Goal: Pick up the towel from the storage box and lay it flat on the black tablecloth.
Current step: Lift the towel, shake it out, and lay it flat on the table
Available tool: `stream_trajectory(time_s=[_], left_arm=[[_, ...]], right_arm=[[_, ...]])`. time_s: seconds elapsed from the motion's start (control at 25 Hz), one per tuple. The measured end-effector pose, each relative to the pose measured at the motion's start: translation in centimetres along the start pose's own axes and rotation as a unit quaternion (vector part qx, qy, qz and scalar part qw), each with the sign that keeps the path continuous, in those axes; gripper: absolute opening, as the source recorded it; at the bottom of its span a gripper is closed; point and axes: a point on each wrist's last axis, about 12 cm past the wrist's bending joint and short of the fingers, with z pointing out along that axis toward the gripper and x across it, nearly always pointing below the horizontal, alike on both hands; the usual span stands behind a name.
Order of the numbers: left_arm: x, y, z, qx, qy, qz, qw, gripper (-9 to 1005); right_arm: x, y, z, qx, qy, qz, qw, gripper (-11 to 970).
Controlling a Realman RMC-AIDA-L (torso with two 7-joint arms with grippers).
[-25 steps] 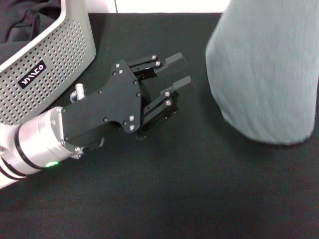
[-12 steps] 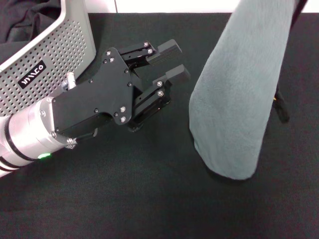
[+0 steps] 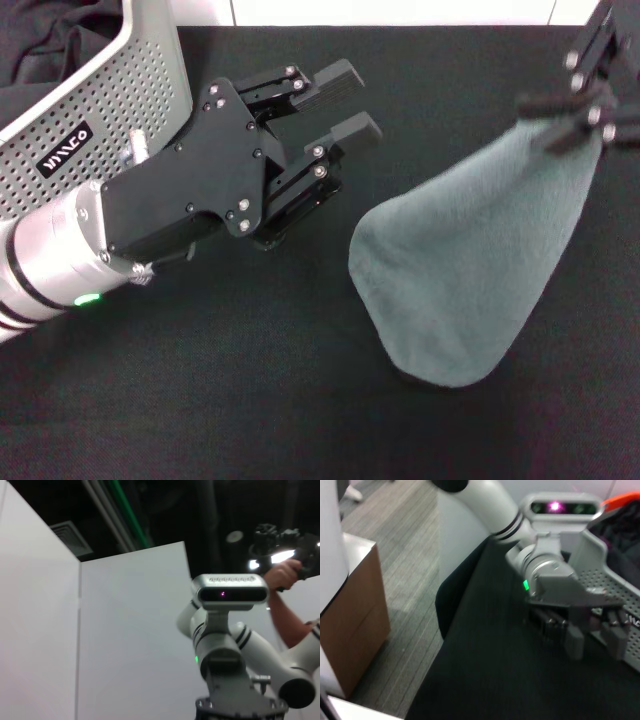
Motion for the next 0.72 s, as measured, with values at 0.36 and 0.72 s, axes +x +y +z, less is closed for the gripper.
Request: stream_trajectory(time_s=[0.36,0.72], left_arm=[[-0.9,1.1,2.1,0.066,0.003,0.010,0.998,334],[-0.1,1.7,3.9,0.097,0.030,0.039,0.994,333]], right_arm=[[-0.3,0.2,1.3,-0.007,0.003,-0.047,0.999,13],[-1.6,-0.1,1.7,-0.010,0.001,-0.093,0.996,14]])
